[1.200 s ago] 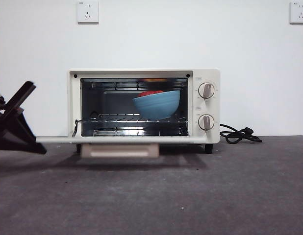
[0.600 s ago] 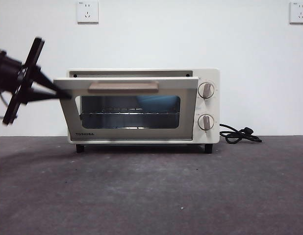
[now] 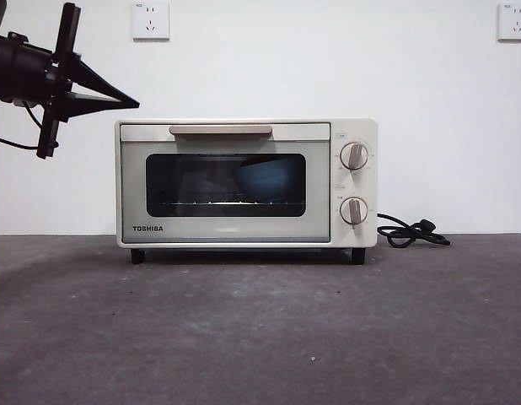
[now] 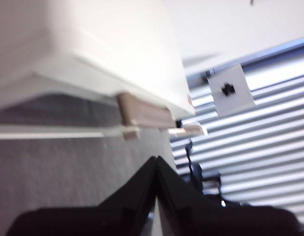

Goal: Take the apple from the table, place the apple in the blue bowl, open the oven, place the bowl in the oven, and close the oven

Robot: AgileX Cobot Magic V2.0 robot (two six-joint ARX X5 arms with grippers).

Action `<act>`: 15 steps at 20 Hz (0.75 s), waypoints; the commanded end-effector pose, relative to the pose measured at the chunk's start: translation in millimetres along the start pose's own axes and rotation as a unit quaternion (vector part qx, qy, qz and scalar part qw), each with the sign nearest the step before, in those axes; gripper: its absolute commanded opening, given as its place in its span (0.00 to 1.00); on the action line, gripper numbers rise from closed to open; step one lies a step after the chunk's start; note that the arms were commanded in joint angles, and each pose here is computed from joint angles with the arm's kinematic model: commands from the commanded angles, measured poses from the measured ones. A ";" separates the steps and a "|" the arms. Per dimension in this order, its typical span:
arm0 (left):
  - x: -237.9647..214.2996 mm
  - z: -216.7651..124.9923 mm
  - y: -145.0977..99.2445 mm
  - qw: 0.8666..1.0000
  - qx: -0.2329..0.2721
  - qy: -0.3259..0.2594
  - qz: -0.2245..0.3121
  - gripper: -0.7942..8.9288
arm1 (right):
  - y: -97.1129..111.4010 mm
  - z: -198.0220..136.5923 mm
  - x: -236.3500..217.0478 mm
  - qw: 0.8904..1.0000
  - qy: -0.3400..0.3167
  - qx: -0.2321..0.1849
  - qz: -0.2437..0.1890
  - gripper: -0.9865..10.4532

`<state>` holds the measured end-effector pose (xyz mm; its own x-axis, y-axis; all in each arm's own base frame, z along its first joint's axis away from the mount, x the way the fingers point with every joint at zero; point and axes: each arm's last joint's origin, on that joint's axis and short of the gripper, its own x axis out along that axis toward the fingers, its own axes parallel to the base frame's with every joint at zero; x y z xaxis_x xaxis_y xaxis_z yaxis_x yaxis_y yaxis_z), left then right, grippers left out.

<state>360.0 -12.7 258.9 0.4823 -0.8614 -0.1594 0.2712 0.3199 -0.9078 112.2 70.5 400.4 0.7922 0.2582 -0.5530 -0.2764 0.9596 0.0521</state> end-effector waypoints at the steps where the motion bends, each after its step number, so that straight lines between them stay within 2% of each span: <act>1: -8.2 -7.0 -20.7 0.998 0.056 0.018 -0.010 0.08 | -1.4 -3.1 2.4 1.000 0.007 -0.002 -0.024 0.09; 3: -21.4 -19.0 -43.3 0.994 0.107 0.026 0.002 0.08 | -1.9 -4.9 2.6 0.999 0.016 -0.004 -0.028 0.09; 5: -38.6 -36.7 -69.2 0.983 0.177 0.032 0.024 0.08 | -2.1 -5.9 2.7 0.999 0.022 -0.006 -0.029 0.09; 8: -69.2 -72.1 -104.2 0.956 0.267 0.030 0.117 0.08 | -2.1 -6.1 2.7 0.999 0.022 -0.006 -0.030 0.09; 12: -109.1 -120.0 -145.8 0.921 0.324 0.003 0.215 0.08 | -2.1 -6.0 2.6 0.999 0.022 -0.006 -0.030 0.09; 15: -132.8 -151.3 -172.8 0.905 0.363 -0.035 0.218 0.08 | -2.1 -5.9 2.7 0.999 0.022 -0.006 -0.030 0.09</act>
<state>124.9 -13.1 377.0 0.7167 -0.5720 -0.3990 0.4901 0.8201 -0.2953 110.5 67.8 396.4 0.7830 0.2013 -0.5886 -0.2421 0.9702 0.0098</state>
